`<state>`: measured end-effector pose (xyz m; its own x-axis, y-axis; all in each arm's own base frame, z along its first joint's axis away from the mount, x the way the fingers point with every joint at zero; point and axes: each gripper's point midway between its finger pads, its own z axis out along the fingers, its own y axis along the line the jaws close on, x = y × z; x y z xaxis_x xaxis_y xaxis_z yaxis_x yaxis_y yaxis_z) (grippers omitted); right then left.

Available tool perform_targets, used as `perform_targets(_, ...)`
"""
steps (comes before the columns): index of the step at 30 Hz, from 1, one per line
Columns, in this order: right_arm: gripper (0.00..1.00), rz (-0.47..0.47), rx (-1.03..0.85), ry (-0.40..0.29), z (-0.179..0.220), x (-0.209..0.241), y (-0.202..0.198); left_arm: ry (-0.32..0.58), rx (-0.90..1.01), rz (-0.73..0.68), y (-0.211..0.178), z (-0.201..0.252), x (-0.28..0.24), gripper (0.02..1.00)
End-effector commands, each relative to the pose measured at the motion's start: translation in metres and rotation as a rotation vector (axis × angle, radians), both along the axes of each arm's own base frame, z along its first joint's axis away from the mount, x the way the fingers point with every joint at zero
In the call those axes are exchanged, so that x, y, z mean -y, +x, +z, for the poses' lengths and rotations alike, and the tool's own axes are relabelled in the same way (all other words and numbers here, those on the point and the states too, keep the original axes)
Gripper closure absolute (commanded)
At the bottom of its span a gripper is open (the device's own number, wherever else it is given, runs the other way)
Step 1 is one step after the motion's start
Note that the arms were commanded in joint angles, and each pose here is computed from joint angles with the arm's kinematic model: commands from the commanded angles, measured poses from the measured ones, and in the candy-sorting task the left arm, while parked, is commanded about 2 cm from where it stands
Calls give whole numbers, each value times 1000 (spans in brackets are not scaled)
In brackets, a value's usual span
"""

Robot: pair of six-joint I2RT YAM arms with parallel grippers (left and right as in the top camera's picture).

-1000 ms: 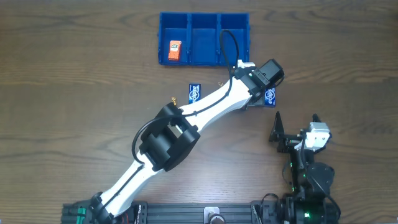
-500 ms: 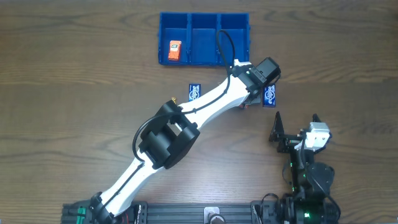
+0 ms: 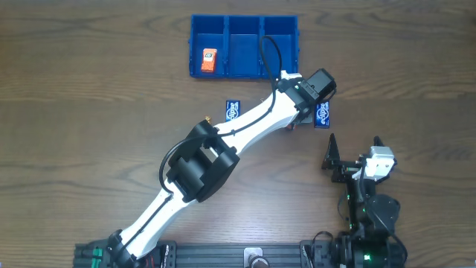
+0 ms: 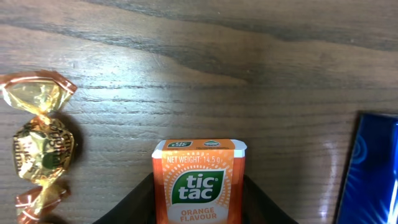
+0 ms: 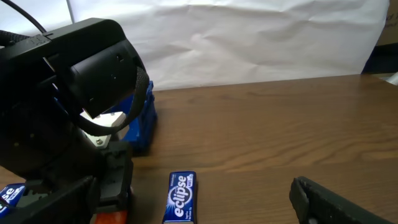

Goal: Sort Candies Into Trays

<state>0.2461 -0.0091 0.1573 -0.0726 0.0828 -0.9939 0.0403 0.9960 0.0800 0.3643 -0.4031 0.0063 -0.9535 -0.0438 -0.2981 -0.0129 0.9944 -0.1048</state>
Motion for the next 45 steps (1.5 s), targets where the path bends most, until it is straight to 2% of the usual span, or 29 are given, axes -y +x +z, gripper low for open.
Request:
perform_targets(1, 3, 2, -3, -9, -1, 0, 0, -17, 200, 0, 33, 91, -18, 704)
perform_targets(5, 3, 2, -3, -9, -1, 0, 0, -32, 369, 20, 61, 181, -60, 713)
perform_targets(8, 3, 2, -3, -9, -1, 0, 0, -22, 454, 36, 82, 229, -103, 713)
perform_targets(12, 3, 2, -3, -9, -1, 0, 0, 10, 495, 78, 109, 255, -162, 724)
perform_targets(19, 3, 2, -3, -9, -1, 0, 0, 0, 381, 94, 146, 214, -219, 726)
perform_targets(27, 3, 2, -3, -9, -1, 0, 0, 41, 222, 39, 158, 131, -223, 724)
perform_targets(31, 3, 2, -3, -9, -1, 0, 0, 52, 171, 28, 158, 103, -221, 722)
perform_targets(45, 3, 2, -3, -9, -1, 0, 0, 56, 183, -28, 169, 95, -227, 691)
